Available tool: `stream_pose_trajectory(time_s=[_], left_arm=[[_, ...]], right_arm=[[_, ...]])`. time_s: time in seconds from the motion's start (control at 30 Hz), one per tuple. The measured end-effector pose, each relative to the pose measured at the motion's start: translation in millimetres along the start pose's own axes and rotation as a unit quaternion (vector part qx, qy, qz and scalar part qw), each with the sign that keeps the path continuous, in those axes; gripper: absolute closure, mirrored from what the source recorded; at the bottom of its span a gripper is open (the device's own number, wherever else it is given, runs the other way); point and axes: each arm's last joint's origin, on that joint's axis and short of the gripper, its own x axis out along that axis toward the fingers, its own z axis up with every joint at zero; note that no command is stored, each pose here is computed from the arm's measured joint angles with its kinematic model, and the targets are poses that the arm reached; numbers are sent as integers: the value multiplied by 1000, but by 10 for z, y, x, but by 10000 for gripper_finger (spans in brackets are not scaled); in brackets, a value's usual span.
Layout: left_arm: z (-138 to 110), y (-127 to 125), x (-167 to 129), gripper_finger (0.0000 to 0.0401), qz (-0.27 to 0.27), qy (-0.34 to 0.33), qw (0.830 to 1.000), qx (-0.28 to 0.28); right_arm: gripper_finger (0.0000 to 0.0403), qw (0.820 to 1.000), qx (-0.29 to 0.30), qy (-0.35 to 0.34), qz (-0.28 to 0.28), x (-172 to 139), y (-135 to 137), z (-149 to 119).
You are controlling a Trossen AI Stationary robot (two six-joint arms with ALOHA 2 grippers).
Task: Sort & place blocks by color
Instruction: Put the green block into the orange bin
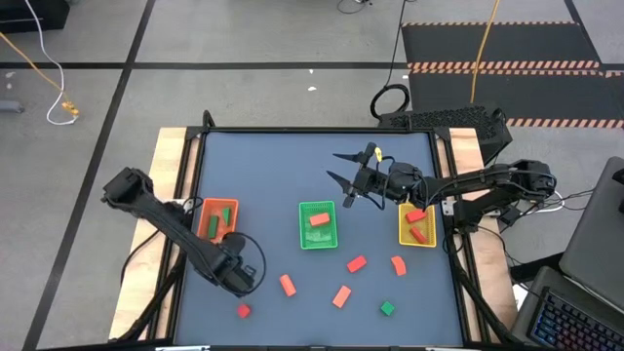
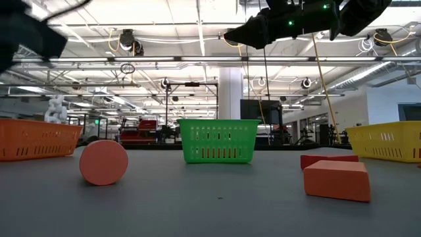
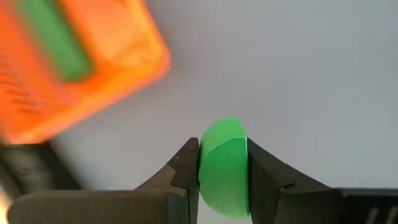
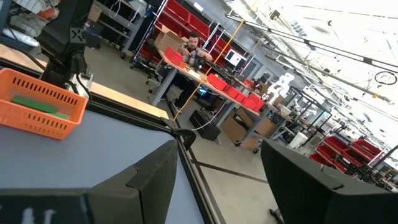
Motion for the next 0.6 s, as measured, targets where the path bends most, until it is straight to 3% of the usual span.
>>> stream_pose_trajectory(time_s=[0.23,0.33,0.6], left_arm=[[223,334,-588,315,68,-112,991,-19],[335,403,-570,315,46,-130,990,-23],[517,521,-270,315,119,-123,985,-23]], right_arm=[[177,1000,0,0,0,0,-1,0],[177,1000,0,0,0,0,0,0],[176,1000,0,0,0,0,0,0]])
